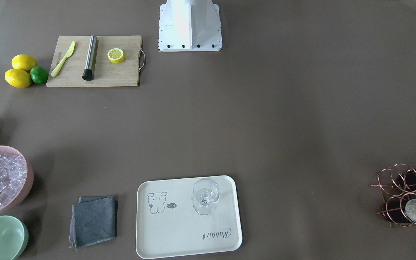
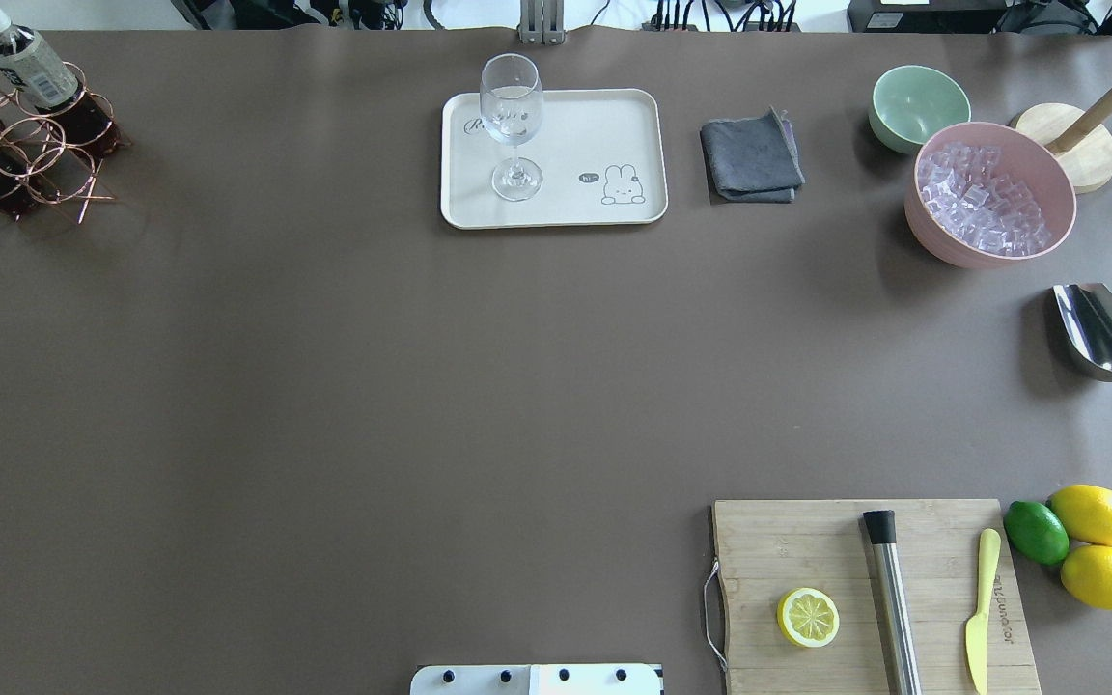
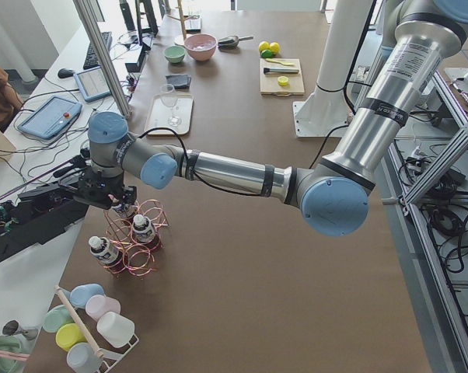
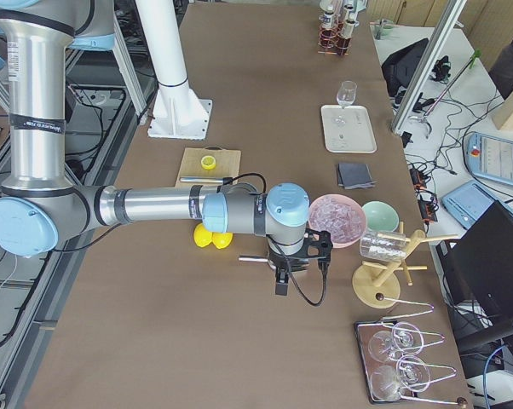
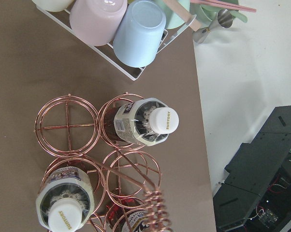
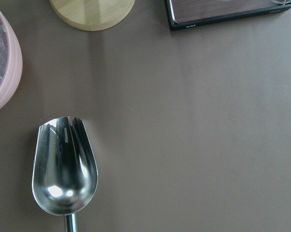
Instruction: Take tea from basket to plate
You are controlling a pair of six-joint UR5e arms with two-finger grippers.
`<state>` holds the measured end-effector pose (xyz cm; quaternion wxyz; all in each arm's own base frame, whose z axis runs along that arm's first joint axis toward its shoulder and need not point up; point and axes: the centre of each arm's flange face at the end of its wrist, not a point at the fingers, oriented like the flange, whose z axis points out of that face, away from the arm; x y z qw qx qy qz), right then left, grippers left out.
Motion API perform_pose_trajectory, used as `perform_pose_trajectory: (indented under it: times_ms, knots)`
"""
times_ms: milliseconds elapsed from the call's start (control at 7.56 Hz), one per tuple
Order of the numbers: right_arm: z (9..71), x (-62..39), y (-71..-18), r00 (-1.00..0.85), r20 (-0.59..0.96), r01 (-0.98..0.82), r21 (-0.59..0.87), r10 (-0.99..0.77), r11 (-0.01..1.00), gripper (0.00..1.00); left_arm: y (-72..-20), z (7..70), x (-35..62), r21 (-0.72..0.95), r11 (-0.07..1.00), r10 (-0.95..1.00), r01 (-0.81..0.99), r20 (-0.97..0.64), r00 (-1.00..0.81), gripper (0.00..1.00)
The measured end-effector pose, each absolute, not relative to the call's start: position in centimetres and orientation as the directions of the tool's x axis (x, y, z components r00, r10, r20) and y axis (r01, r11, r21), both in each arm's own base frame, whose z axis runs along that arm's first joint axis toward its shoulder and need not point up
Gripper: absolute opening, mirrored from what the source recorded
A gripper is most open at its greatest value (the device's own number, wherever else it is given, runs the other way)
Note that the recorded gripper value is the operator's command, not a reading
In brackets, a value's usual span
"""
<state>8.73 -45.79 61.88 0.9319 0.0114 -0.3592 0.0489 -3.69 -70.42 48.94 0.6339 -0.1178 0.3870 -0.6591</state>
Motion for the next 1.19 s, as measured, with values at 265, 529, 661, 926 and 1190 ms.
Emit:
perform_pose_trajectory:
  times_ms: [265, 529, 661, 926, 1190]
  knots:
    - [61.7, 8.8, -45.8, 0.737, 0.671, -0.102, -0.011, 0.083, 0.995, 1.0, -70.6, 48.9, -2.8, -0.65, 0.093, -0.921, 0.755, -0.344, -0.182, 0.76]
    - [61.5, 8.9, -45.8, 0.737, 0.671, -0.104, -0.008, 0.082, 0.995, 1.0, -70.3, 49.7, -2.6, -0.647, 0.088, -0.921, 0.757, -0.343, -0.186, 0.36]
    - [61.1, 8.9, -46.0, 0.737, 0.672, -0.104, 0.001, 0.076, 0.995, 1.0, -70.1, 49.9, -2.6, -0.647, 0.088, -0.921, 0.757, -0.343, -0.187, 0.06]
    - [59.0, 8.6, -46.4, 0.733, 0.679, -0.097, 0.042, 0.043, 0.994, 1.0, -70.1, 49.7, -2.6, -0.649, 0.086, -0.919, 0.756, -0.344, -0.191, 0.0]
    - [56.6, 6.6, -47.3, 0.69, 0.723, -0.062, 0.078, -0.013, 0.995, 1.0, -70.2, 49.1, -3.0, -0.663, 0.049, -0.917, 0.747, -0.326, -0.228, 0.0]
